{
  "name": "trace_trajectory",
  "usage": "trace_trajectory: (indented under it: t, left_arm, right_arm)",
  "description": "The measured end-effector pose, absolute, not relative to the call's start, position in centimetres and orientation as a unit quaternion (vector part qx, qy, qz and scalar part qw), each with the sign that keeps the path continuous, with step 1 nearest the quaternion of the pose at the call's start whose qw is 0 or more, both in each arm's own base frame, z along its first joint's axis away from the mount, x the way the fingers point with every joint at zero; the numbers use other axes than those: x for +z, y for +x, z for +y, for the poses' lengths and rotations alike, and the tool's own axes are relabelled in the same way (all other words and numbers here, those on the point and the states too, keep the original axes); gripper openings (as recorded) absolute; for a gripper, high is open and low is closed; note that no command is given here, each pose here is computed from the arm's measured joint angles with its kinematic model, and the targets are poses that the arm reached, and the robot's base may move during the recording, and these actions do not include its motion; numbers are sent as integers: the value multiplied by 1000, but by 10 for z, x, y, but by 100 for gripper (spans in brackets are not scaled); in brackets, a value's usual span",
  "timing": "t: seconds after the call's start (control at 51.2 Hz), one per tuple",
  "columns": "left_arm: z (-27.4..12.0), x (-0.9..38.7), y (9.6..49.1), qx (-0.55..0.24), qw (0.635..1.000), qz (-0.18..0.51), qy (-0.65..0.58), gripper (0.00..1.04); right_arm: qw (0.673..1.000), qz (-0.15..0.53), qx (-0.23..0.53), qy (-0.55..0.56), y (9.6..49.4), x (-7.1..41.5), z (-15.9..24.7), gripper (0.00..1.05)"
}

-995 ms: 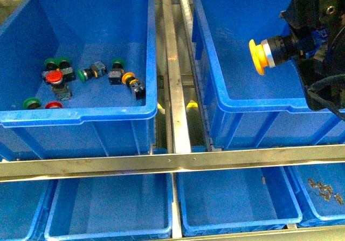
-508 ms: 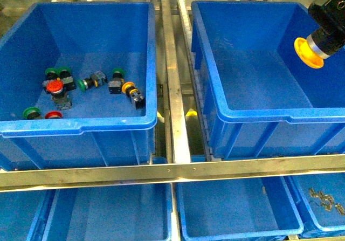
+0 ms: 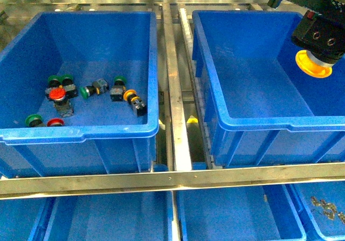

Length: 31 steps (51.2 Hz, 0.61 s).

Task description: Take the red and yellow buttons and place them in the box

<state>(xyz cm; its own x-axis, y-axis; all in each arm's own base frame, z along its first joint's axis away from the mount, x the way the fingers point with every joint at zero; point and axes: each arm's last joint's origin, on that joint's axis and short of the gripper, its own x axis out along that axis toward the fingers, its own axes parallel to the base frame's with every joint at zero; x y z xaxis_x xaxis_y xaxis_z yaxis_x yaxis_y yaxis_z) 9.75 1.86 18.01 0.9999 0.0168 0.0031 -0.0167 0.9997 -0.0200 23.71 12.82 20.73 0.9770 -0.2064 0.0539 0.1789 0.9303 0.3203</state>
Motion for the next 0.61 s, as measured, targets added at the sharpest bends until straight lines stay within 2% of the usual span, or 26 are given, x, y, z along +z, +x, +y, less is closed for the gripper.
trace_trajectory:
  t: [0.234, 0.293, 0.605]
  left_arm:
    - [8, 170, 97, 20, 1000, -3, -5, 2]
    - [1, 170, 97, 0, 1000, -2, -5, 2]
    - [0, 169, 97, 2, 1000, -2, -4, 2]
  right_arm:
    - [982, -59, -104, 143, 238, 208, 130, 39]
    - [982, -65, -105, 141, 238, 209, 130, 39]
    - [982, -70, -100, 145, 236, 208, 132, 39]
